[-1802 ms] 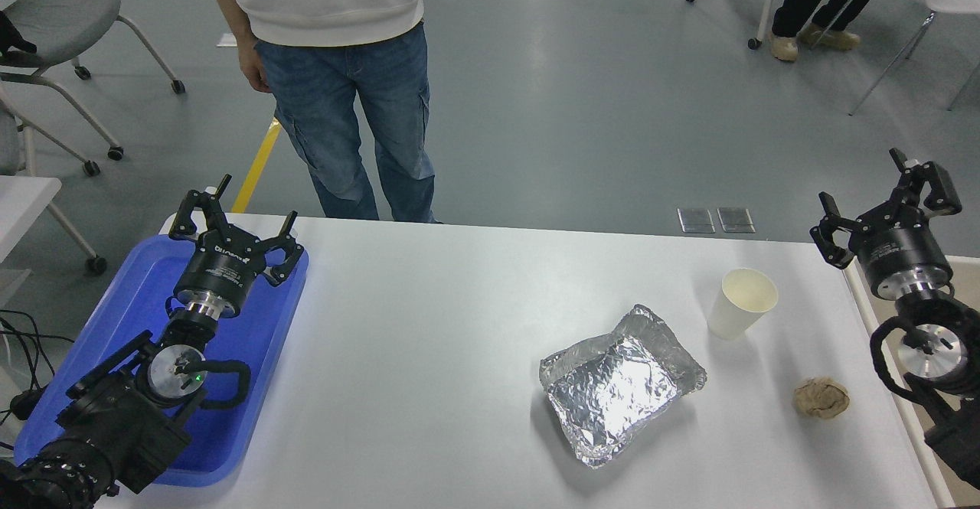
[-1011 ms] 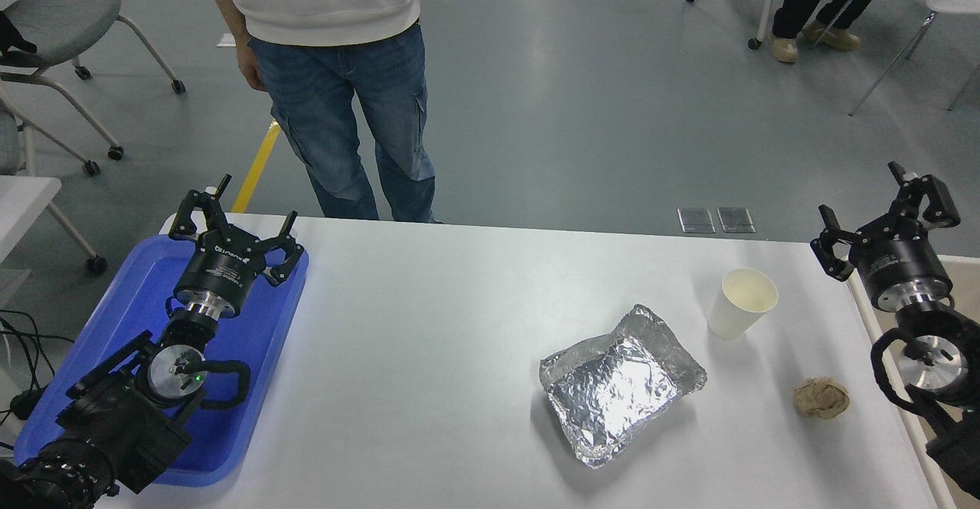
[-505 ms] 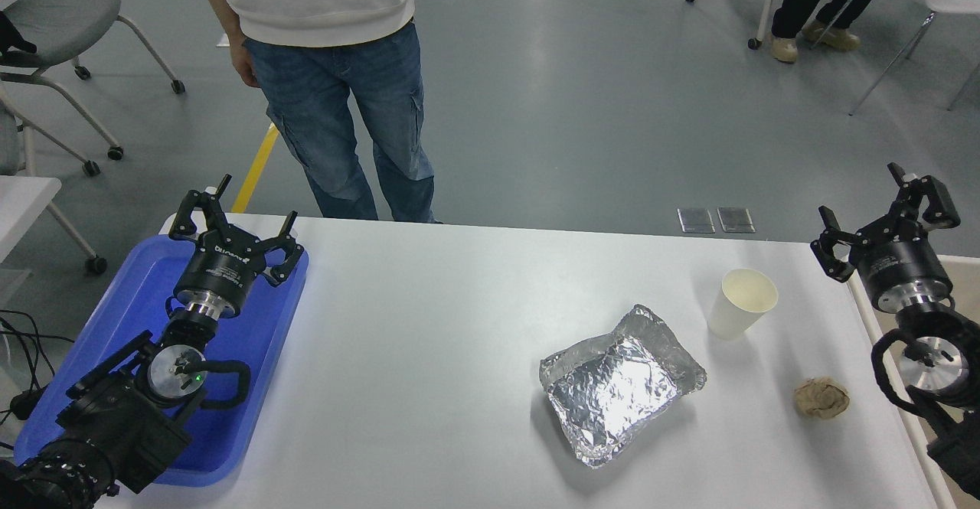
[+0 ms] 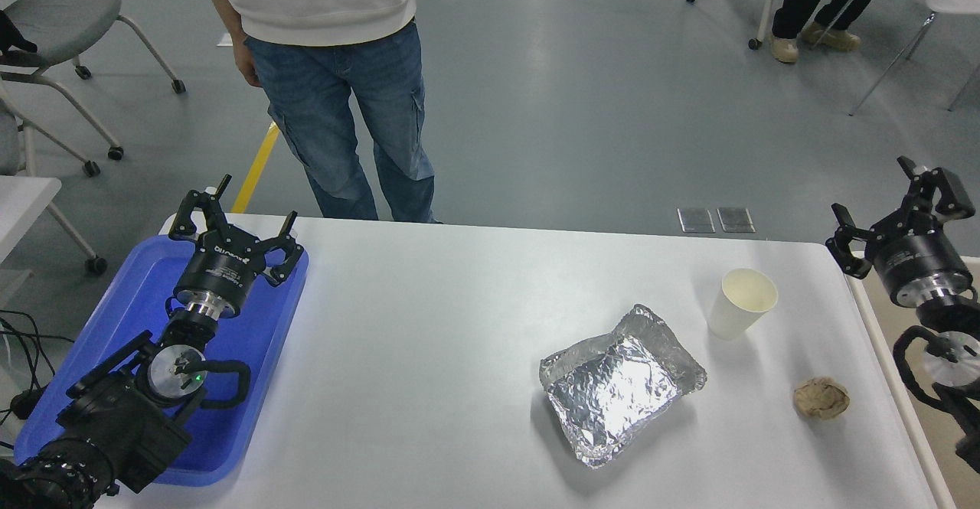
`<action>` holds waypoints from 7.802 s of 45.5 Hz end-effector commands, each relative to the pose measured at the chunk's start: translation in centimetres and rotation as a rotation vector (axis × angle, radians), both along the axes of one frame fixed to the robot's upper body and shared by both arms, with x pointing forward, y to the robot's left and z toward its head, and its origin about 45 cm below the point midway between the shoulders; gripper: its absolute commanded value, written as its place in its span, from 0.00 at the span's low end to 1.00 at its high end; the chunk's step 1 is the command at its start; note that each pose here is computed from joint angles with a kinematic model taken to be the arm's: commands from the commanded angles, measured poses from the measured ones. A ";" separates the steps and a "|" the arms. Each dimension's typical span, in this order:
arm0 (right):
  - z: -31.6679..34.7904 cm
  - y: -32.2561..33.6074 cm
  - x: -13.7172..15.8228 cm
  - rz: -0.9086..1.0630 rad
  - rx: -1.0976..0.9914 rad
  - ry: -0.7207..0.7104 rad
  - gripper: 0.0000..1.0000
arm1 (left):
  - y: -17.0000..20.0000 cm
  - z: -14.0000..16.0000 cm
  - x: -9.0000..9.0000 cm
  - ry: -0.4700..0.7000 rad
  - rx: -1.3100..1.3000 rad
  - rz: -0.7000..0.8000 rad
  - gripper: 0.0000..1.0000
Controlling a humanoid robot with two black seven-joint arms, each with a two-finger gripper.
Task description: Pick up paper cup place in dustbin
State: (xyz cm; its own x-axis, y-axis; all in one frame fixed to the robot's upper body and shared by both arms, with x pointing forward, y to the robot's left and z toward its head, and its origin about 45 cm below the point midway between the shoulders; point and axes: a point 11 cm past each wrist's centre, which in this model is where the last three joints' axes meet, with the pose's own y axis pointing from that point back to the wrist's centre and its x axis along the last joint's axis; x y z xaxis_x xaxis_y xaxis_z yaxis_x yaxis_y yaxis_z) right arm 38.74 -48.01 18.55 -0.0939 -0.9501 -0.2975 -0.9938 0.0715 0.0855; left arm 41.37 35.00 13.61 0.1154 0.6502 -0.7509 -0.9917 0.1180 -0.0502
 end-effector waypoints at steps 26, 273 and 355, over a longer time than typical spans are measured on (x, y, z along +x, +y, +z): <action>16.7 -10.1 -2.3 0.284 -0.673 0.210 1.00 | 0.0 0.0 0.0 0.000 0.000 -0.002 1.00; -6.8 7.8 0.0 0.961 -1.320 0.786 0.00 | 0.0 0.0 0.0 0.000 0.000 0.000 1.00; 26.7 0.5 0.8 0.850 -1.351 0.632 0.00 | 0.0 0.0 0.0 -0.001 -0.001 -0.001 1.00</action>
